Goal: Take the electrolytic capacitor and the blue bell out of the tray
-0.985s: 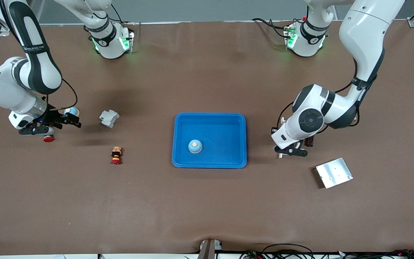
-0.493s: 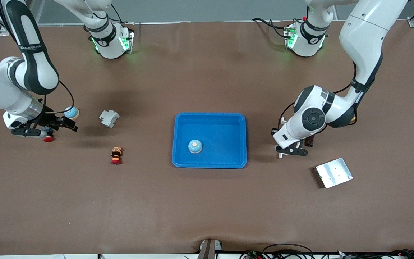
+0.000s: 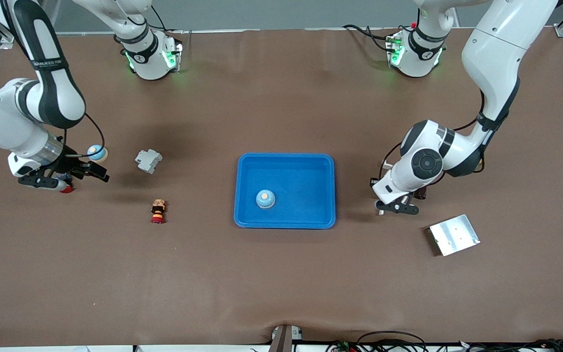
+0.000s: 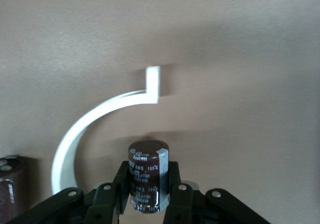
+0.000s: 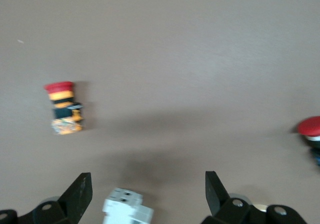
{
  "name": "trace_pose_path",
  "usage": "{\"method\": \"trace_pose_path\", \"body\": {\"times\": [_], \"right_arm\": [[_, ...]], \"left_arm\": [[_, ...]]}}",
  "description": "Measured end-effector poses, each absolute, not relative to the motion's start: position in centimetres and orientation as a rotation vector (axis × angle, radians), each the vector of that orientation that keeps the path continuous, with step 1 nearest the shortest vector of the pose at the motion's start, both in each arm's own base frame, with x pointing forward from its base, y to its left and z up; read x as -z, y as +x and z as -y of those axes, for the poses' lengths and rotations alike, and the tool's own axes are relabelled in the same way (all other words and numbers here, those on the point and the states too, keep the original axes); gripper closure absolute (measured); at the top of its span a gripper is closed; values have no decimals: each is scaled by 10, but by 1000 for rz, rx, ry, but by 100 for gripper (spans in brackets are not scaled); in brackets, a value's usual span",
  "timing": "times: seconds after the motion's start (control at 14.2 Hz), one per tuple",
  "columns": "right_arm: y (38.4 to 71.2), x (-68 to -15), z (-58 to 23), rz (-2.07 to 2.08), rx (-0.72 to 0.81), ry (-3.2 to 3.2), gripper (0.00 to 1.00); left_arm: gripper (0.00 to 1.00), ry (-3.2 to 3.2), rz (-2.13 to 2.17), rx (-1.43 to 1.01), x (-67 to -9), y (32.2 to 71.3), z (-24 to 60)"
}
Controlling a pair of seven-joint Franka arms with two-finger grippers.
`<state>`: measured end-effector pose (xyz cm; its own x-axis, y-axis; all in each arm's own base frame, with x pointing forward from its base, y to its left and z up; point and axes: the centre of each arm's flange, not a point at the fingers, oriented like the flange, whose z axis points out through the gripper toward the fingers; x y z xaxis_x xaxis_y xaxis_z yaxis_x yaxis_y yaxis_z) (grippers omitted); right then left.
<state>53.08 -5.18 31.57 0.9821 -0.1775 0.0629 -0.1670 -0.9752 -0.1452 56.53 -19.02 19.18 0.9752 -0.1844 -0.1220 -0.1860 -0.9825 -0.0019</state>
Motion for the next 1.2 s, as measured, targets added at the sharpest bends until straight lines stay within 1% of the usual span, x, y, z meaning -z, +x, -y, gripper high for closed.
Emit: {"method": "trace_pose_path", "body": {"times": [0.14, 0.28, 0.35, 0.63, 0.84, 0.91, 1.06, 1.2], "right_arm": [[536, -330, 3, -294, 85, -2974, 0], [538, -351, -47, -365, 1, -2956, 0], [539, -365, -69, -392, -13, -2951, 0], [539, -404, -153, -490, 42, -2965, 0], [533, -412, -237, -599, 66, -2950, 0], [532, -410, -264, -629, 83, -2961, 0], [533, -396, -305, -685, 97, -2976, 0], [541, -375, -329, -715, 80, -2977, 0]], "left_arm": [[66, -3107, -290, -197, -187, 566, 187], [66, -3108, -291, -202, -184, 565, 187], [66, -3109, -291, -203, -184, 565, 187], [66, -3110, -285, -202, -183, 566, 184], [63, -3113, -263, -196, -184, 569, 176], [56, -3114, -258, -194, -184, 570, 174], [36, -3115, -256, -193, -185, 571, 173], [19, -3116, -256, -191, -185, 571, 175]]}}
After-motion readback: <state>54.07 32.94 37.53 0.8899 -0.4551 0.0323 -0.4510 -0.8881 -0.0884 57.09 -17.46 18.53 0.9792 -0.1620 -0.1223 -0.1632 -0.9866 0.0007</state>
